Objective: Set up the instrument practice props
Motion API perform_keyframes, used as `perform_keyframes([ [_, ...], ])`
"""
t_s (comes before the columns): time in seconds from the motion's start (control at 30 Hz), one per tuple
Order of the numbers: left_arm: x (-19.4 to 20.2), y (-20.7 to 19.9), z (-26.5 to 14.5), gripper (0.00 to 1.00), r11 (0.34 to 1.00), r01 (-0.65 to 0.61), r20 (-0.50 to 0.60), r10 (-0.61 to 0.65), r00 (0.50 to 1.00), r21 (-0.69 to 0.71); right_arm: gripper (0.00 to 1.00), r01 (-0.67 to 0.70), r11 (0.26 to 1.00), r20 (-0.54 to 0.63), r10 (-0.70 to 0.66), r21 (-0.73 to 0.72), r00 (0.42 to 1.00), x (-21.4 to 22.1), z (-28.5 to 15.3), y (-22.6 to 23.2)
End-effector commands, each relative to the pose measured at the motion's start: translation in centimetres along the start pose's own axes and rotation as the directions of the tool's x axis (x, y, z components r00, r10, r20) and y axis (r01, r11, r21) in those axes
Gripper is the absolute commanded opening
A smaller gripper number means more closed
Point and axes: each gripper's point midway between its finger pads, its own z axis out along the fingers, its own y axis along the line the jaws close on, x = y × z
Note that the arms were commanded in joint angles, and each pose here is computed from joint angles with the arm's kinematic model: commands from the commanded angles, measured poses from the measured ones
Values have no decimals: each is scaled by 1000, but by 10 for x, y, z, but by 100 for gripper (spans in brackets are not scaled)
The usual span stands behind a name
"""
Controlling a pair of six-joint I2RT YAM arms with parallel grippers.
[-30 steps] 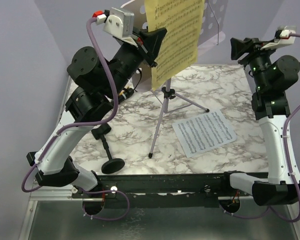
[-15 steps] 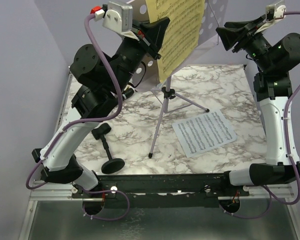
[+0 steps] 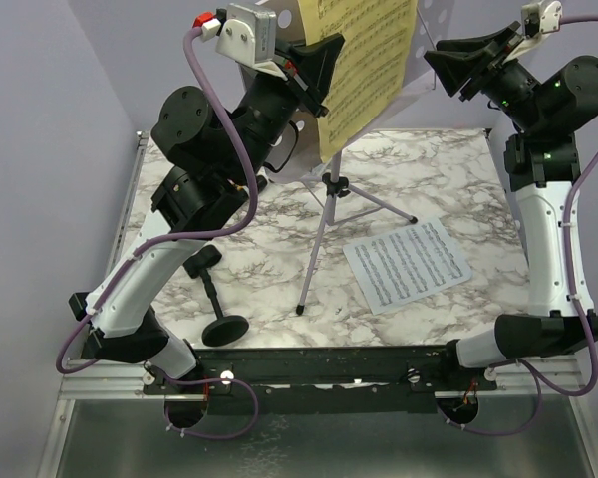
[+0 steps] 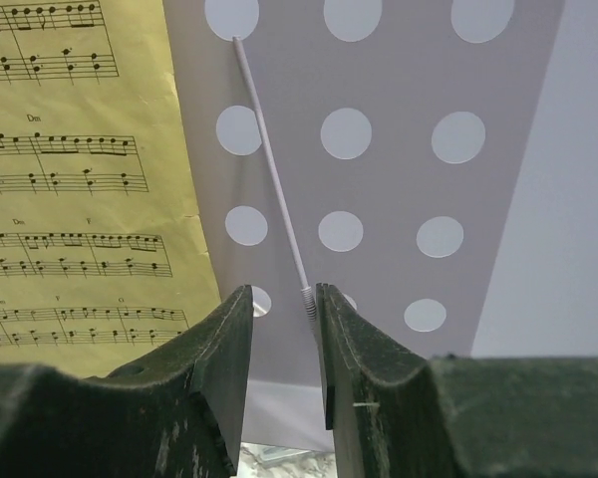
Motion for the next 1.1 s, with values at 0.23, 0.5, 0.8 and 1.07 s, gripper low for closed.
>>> perform_keyframes([
  [0.23, -20, 8, -2, 0, 999, -11, 60, 14, 998, -36, 35, 48, 997, 31, -46, -59, 998, -12, 10, 0],
  [0.5, -15, 7, 0, 0, 999, -14, 52, 16, 999, -35, 35, 54, 997, 43, -52, -59, 998, -15, 16, -5],
  [0.8, -10, 9, 5, 0, 997, -56, 48, 58, 997, -44, 24, 105, 990, 65, -99, -90, 993, -13, 18, -3],
  [1.07, -7, 10, 8, 0, 996, -73, 48, 75, 996, -51, 20, 150, 980, 101, -137, -132, 985, -14, 17, 5],
])
